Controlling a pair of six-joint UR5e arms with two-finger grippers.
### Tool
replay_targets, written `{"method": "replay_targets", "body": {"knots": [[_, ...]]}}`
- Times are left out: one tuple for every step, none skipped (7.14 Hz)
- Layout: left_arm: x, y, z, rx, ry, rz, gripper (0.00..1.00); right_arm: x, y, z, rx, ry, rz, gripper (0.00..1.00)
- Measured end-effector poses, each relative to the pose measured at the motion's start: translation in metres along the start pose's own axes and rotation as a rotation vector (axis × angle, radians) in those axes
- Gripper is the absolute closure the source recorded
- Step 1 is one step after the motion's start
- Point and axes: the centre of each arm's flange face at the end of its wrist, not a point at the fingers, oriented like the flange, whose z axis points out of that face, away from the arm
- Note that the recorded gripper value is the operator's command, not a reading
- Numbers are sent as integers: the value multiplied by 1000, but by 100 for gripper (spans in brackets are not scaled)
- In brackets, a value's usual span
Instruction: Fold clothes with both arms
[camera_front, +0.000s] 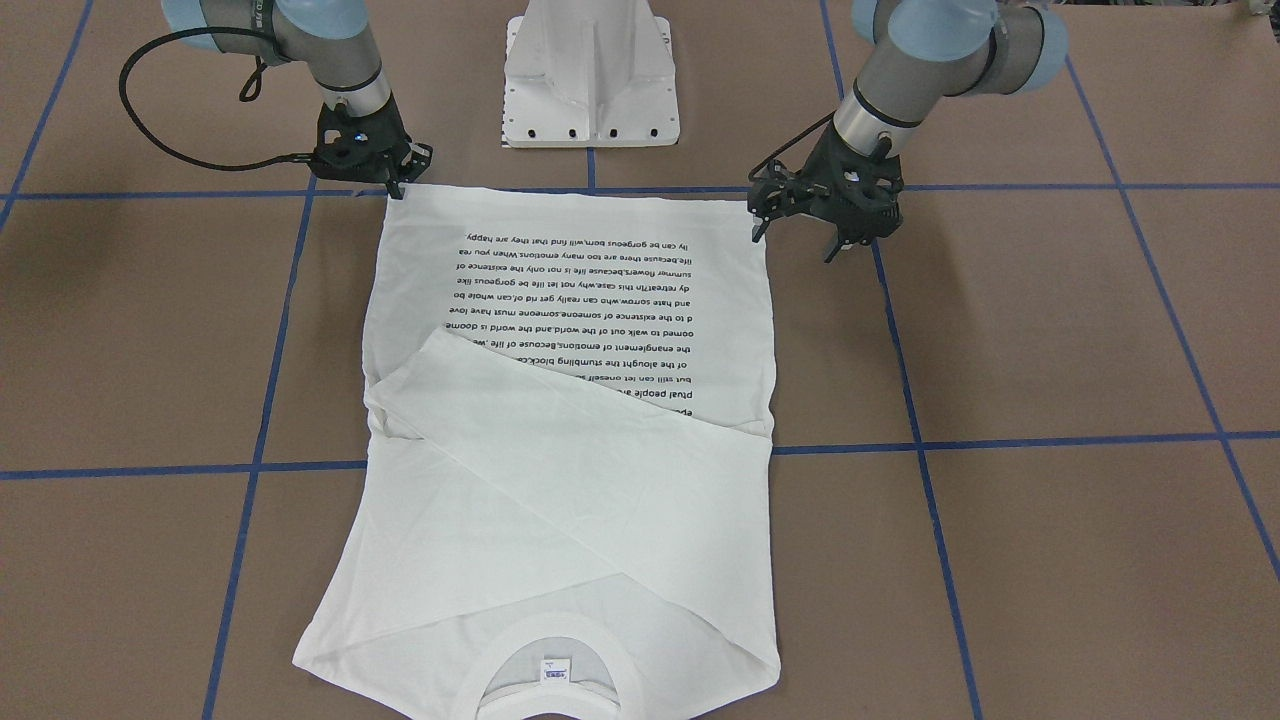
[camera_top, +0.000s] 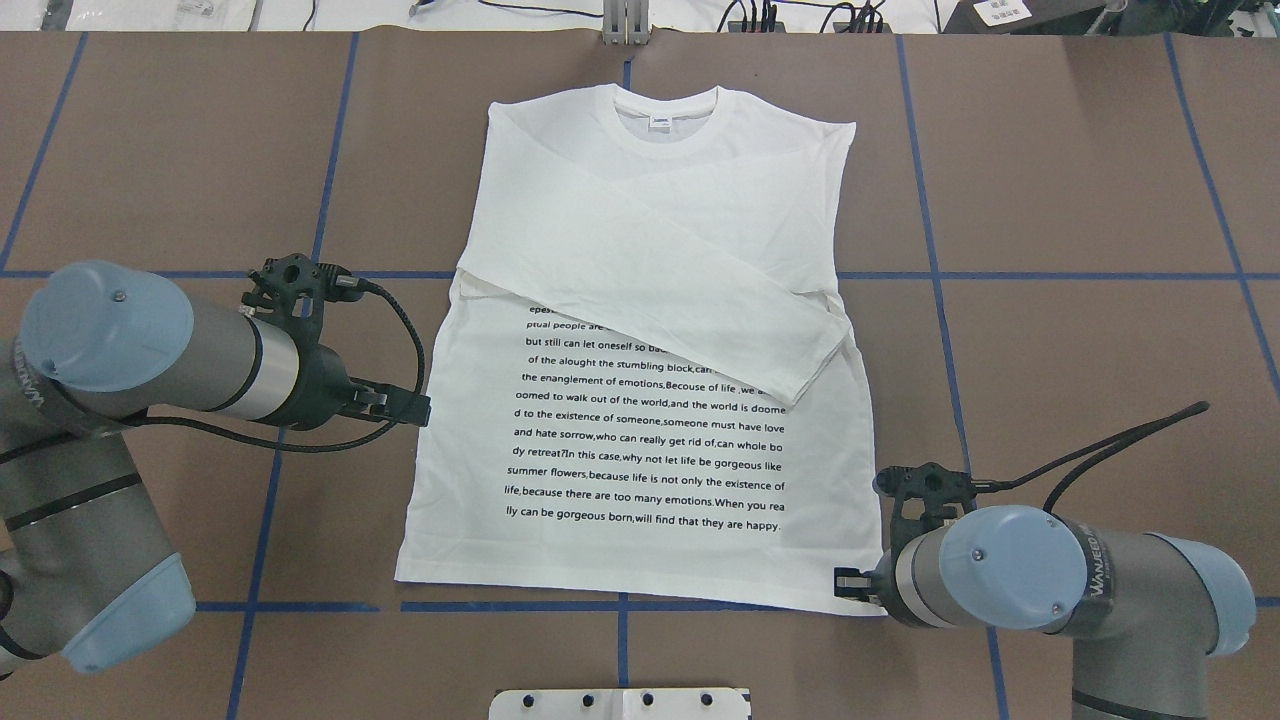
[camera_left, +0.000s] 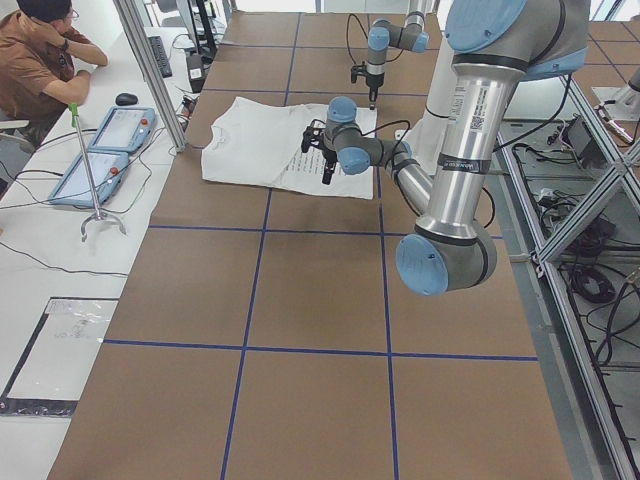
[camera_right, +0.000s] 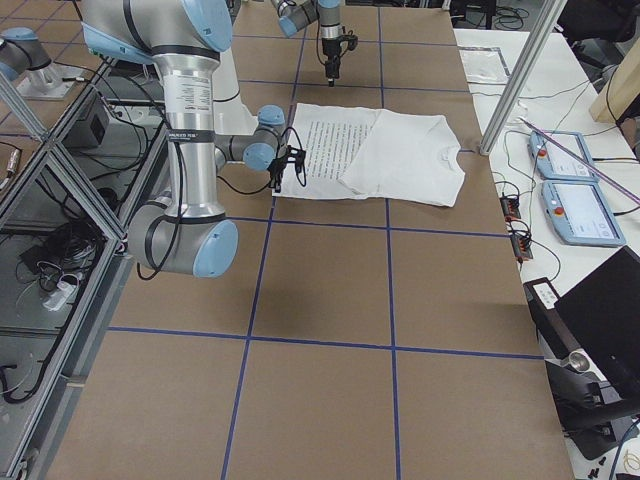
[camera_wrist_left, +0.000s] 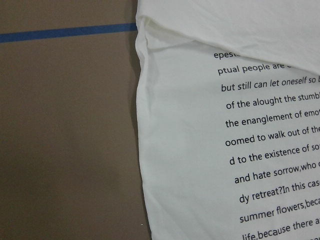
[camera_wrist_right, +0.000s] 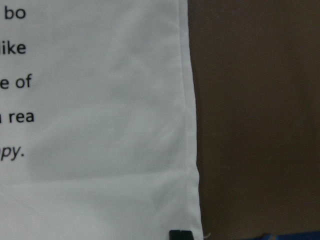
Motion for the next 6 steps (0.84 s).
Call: {"method": "replay_targets", "body": {"knots": [[0,0,0,-1,0,0,0,0,-1,-1,2,-1,2,42],[0,0,1,-1,-1,0,0,0,-3,-3,4,-2,4,25],[0,0,1,-1,-2,-1,0,0,-4,-4,5,-3,6,23],[0,0,2,-2,-2,-2,0,0,-5,-4,8,-3,9,21],[0,0,2,-2,-2,-2,0,1,-7,-4,11,-3,11,22],[0,0,2,-2,-1,-1,0,1,-8,-3,13,-2,13,22]]}}
